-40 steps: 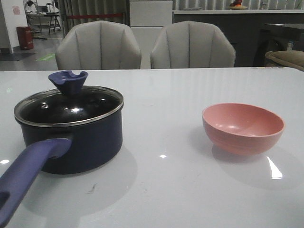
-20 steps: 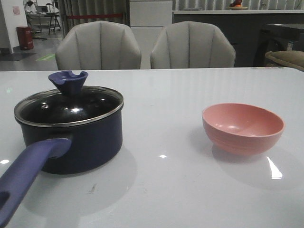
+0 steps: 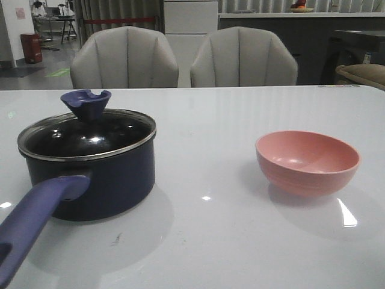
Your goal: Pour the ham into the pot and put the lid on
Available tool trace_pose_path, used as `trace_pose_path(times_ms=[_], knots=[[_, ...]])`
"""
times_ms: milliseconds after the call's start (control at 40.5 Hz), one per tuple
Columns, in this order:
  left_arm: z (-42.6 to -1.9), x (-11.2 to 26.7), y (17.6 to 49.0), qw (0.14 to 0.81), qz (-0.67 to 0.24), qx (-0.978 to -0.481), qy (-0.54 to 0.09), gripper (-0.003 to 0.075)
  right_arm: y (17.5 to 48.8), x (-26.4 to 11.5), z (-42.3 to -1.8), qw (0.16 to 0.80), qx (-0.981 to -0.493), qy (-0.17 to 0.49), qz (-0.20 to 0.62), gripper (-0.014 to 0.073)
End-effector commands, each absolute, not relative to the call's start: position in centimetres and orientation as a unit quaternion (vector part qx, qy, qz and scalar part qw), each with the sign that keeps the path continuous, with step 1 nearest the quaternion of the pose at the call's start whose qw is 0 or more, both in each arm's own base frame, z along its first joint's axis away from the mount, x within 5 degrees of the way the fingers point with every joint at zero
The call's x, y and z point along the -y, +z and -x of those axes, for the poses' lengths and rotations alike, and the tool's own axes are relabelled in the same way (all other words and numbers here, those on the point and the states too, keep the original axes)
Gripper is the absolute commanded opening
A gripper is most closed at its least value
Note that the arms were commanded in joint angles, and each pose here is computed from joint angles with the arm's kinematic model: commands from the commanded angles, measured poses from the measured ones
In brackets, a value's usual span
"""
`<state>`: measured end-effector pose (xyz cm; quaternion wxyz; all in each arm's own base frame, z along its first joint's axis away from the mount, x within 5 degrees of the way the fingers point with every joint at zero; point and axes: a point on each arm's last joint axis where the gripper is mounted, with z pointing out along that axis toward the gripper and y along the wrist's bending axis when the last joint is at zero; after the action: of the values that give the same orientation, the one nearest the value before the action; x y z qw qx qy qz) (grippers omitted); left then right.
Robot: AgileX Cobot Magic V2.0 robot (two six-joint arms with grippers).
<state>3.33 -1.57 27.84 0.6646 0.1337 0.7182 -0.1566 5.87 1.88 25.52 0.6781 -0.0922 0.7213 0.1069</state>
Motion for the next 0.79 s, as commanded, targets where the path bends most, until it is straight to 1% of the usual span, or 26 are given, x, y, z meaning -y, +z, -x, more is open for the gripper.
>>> trace_pose_path(times_ms=[0,222,321,569,667,766], knots=[[-3.3,1.6,29.3,0.698,-0.128,-0.684,-0.168,0.0132,27.1,-1.7,-5.9,0.715,-0.687,0.102,0.083,0.015],[-3.4,1.6,29.2,0.699,-0.129,-0.683,-0.165,0.0133,27.1,-1.7,-5.9,0.715,-0.687,0.102,0.083,0.015],[-3.8,1.5,28.5,0.711,-0.133,-0.677,-0.138,0.0133,27.1,-1.7,-5.9,0.715,-0.687,0.102,0.083,0.015],[-5.5,0.9,24.6,0.752,-0.058,-0.655,-0.055,0.0133,27.1,-1.7,-5.9,0.715,-0.687,0.102,0.083,0.015],[-5.9,0.4,23.0,0.759,-0.021,-0.651,-0.025,0.0133,27.1,-1.7,-5.9,0.715,-0.687,0.102,0.083,0.015],[-6.1,0.1,21.6,0.762,-0.004,-0.648,-0.005,0.0133,27.1,-1.7,-5.9,0.715,-0.687,0.102,0.083,0.015]])
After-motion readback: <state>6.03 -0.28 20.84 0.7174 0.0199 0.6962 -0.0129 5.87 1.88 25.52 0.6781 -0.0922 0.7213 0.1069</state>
